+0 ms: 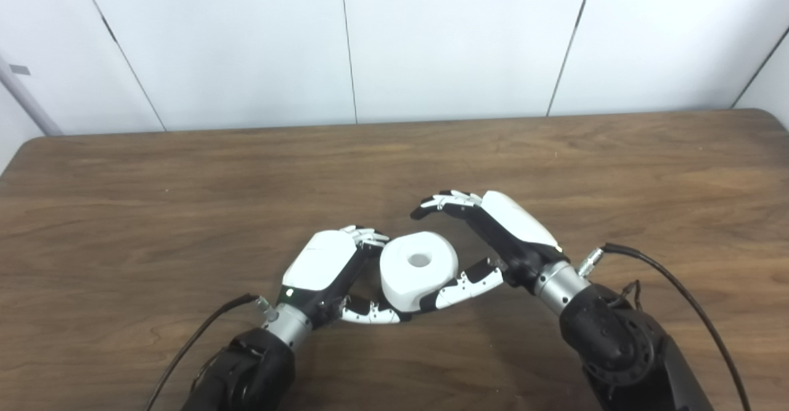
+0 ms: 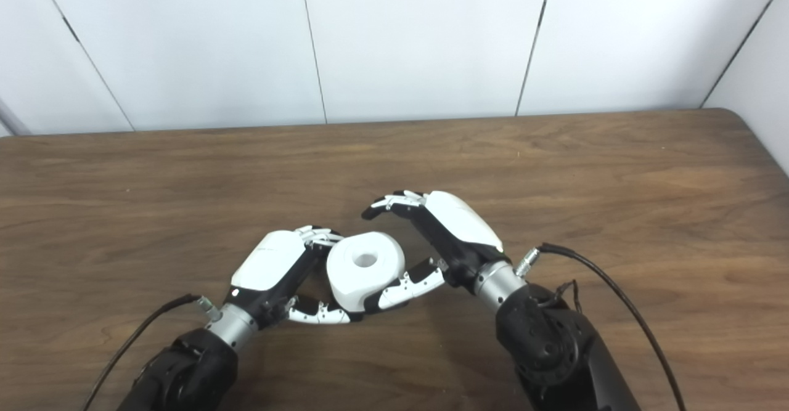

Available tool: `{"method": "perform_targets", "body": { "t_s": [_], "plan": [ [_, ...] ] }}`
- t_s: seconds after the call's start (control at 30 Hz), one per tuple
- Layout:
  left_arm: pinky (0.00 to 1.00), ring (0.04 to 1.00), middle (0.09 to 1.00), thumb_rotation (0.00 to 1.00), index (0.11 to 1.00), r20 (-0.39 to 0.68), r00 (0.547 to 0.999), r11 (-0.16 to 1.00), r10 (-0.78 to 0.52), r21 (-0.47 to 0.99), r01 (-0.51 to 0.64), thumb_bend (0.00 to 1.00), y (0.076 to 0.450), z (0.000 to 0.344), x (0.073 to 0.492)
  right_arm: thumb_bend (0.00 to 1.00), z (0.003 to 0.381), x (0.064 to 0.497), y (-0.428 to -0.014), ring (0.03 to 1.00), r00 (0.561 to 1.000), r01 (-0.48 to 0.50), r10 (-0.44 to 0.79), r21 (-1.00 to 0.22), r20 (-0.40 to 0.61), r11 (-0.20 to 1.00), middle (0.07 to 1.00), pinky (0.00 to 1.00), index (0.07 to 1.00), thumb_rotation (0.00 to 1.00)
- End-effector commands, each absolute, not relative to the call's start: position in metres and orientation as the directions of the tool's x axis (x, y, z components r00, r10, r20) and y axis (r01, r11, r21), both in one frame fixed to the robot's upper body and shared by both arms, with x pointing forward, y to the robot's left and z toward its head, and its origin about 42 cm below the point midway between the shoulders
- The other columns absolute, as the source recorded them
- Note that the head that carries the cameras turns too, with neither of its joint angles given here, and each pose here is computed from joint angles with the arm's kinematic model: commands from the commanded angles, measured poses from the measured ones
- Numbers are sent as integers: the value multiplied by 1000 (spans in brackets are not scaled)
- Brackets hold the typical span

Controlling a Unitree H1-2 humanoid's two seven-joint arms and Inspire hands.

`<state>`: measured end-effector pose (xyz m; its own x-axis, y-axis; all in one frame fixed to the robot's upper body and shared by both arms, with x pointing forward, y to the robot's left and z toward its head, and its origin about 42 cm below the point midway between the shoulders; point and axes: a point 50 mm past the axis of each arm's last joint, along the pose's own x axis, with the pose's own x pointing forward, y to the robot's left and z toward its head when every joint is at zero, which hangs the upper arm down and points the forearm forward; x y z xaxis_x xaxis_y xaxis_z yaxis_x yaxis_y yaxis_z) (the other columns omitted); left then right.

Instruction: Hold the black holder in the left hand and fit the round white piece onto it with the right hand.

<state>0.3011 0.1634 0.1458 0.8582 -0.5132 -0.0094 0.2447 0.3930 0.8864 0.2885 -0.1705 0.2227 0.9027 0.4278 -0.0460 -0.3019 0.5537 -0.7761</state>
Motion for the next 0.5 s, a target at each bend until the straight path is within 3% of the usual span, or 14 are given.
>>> {"method": "perform_targets", "body": {
  "t_s": [0.0, 0.47],
  "plan": [
    [904, 834, 773, 55, 484, -64, 846, 354, -530, 889, 289, 524, 164, 141, 300, 1000, 238, 290, -171, 956, 902, -258, 431, -785, 13, 564, 903, 987, 809, 350],
    [907, 833, 768, 55, 483, -63, 848, 353, -527, 891, 286, 524, 165, 141, 299, 1000, 249, 282, -193, 1000, 909, -267, 415, -799, -24, 539, 986, 1000, 887, 400]
  ]
}}
